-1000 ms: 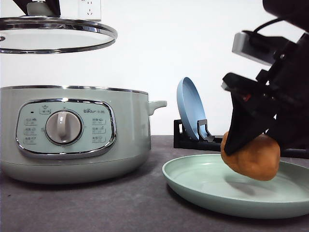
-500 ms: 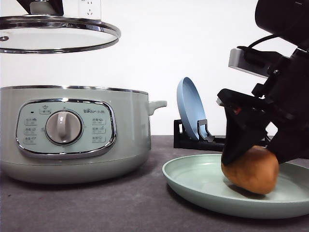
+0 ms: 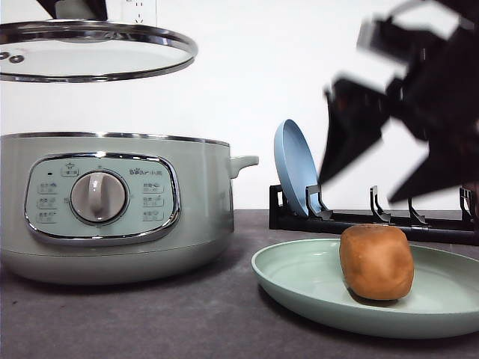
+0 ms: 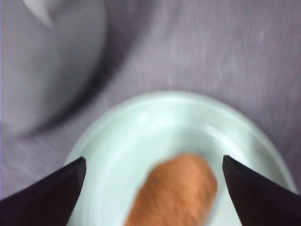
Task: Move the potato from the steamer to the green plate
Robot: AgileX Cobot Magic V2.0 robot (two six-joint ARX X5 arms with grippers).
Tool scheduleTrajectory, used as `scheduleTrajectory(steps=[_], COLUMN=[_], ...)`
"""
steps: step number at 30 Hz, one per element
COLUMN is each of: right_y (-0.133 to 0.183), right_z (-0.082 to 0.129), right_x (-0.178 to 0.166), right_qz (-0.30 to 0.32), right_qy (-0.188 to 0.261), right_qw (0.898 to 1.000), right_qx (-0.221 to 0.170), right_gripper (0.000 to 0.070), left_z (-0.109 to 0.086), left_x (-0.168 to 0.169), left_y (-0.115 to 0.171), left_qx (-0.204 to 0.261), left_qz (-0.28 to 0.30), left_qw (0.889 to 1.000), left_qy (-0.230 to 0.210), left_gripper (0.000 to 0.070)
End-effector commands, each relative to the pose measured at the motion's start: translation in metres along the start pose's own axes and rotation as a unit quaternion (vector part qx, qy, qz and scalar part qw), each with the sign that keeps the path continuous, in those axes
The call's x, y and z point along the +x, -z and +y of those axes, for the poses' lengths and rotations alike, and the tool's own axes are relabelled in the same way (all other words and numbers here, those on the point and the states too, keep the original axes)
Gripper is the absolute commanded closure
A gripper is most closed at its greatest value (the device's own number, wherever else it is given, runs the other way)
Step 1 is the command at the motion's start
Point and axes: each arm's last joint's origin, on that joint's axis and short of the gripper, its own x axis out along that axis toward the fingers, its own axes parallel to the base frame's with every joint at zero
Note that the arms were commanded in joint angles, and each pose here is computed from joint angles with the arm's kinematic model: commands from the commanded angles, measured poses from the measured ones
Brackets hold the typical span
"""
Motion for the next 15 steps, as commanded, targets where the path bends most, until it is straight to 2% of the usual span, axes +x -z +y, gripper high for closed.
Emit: scheduleTrajectory(steps=[1,9,15], right_y=[-0.013,-0.049,-0.058], right_z=[0.005,0.018,0.022], right_x=[-0.009,-0.057,-0.082], right_qz=[-0.020,-0.096,-0.130], right_qy=[-0.004,-0.021,-0.022], right_qw=[1.000,0.994,0.990], right_qx=[-0.015,-0.044,-0.056], right_gripper=[0.0111,0.0111,0.0111], left_z=[-0.003,-0.007,-0.011], left_x=[-0.006,0.019,0.045], left_y=[-0.007,-0.016,-0.024], left_qx=[0.009,0.015,0.020], left_qz=[-0.029,-0.012,0.012], left_qw=[1.000,1.000,1.000], left_qy=[0.004,0.009,0.015], left_gripper=[0.0700,0.0700,0.0700])
